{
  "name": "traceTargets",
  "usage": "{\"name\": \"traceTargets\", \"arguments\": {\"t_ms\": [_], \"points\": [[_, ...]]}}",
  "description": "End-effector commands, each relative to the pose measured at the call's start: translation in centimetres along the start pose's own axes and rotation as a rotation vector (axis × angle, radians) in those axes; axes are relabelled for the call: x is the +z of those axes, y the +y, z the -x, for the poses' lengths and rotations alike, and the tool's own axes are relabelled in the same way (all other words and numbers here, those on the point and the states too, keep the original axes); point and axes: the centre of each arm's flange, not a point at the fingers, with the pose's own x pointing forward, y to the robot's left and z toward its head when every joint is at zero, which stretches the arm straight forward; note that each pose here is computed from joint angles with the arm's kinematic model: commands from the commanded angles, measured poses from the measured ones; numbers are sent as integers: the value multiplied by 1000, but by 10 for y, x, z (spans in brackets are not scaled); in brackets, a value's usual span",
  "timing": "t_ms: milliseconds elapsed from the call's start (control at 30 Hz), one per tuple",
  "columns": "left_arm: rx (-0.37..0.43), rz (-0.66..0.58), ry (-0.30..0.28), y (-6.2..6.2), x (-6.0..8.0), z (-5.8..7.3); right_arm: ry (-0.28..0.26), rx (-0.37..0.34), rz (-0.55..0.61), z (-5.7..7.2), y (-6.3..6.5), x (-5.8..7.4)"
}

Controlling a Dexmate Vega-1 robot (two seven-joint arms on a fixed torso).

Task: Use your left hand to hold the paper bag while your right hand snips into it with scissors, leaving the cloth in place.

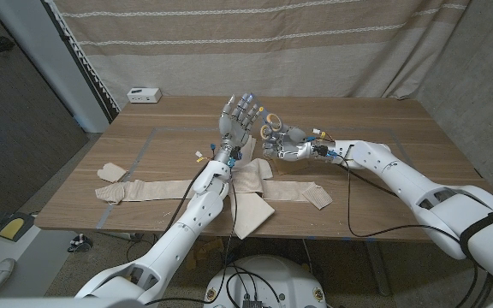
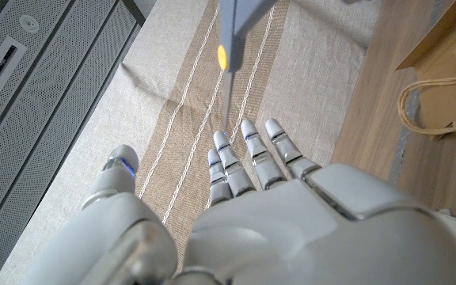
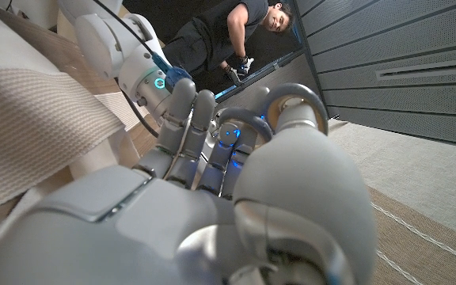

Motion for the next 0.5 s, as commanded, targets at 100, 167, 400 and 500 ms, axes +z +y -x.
{"name": "traceTargets", "arguments": {"t_ms": [100, 167, 400, 500], "points": [[34, -25, -49, 9, 19, 9, -73, -36, 21, 13, 2, 6], [35, -28, -58, 10, 22, 9, -85, -37, 20, 14, 2, 6], [27, -34, -67, 7, 27, 9, -110, -47, 32, 16, 3, 7], [26, -33, -67, 6, 26, 10, -118, -56, 40, 18, 3, 9]]}}
